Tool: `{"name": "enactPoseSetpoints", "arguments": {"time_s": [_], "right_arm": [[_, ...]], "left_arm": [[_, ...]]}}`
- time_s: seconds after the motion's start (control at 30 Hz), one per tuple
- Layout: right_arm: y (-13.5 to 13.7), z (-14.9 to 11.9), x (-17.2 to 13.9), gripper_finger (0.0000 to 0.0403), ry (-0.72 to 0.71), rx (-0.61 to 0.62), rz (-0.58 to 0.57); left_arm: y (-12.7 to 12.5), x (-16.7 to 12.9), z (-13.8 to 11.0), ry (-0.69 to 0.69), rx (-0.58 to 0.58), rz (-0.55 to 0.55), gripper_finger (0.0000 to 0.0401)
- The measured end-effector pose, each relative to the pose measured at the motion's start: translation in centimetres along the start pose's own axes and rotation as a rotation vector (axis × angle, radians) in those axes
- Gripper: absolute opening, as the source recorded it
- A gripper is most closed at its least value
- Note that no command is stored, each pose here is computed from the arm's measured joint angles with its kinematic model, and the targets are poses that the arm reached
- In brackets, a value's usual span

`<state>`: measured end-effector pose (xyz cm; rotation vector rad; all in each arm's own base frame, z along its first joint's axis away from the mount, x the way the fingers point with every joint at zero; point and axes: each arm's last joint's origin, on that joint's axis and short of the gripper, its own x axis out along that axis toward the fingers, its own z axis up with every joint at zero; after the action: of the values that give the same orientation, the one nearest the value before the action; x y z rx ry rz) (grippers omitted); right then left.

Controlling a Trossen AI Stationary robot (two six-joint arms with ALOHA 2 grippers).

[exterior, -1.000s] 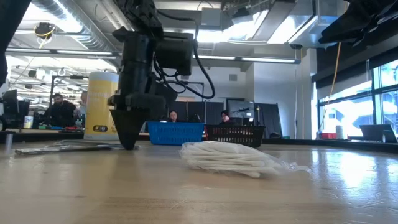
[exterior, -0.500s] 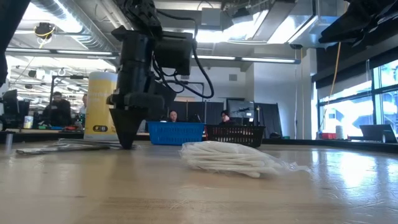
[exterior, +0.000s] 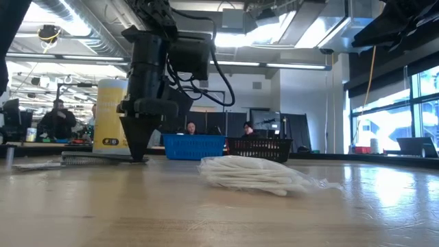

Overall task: Pick & Place Travel size toiletries
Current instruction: Put the comb into the blue bin

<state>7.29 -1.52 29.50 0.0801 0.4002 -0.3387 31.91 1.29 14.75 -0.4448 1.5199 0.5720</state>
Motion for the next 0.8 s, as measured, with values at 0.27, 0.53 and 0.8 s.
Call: {"name": "enactPoseSetpoints", "arguments": {"time_s": [0.27, 0.53, 0.8], "right_arm": [[0.0, 0.0, 0.0, 0.0123, 0.001, 0.000, 0.000], [0.0, 0.0, 0.0, 0.0133, 0.000, 0.000, 0.000], [0.0, 0.0, 0.0, 0.0150, 0.000, 0.000, 0.000]], "left_arm": [[0.4, -1.1, -0.4, -0.011, 0.001, 0.018, 0.0017], [1.0, -2.6, -0.6, -0.079, 0.005, 0.038, 0.0006], [1.6, -5.5, -0.3, -0.192, 0.059, 0.041, 0.0004]]}}
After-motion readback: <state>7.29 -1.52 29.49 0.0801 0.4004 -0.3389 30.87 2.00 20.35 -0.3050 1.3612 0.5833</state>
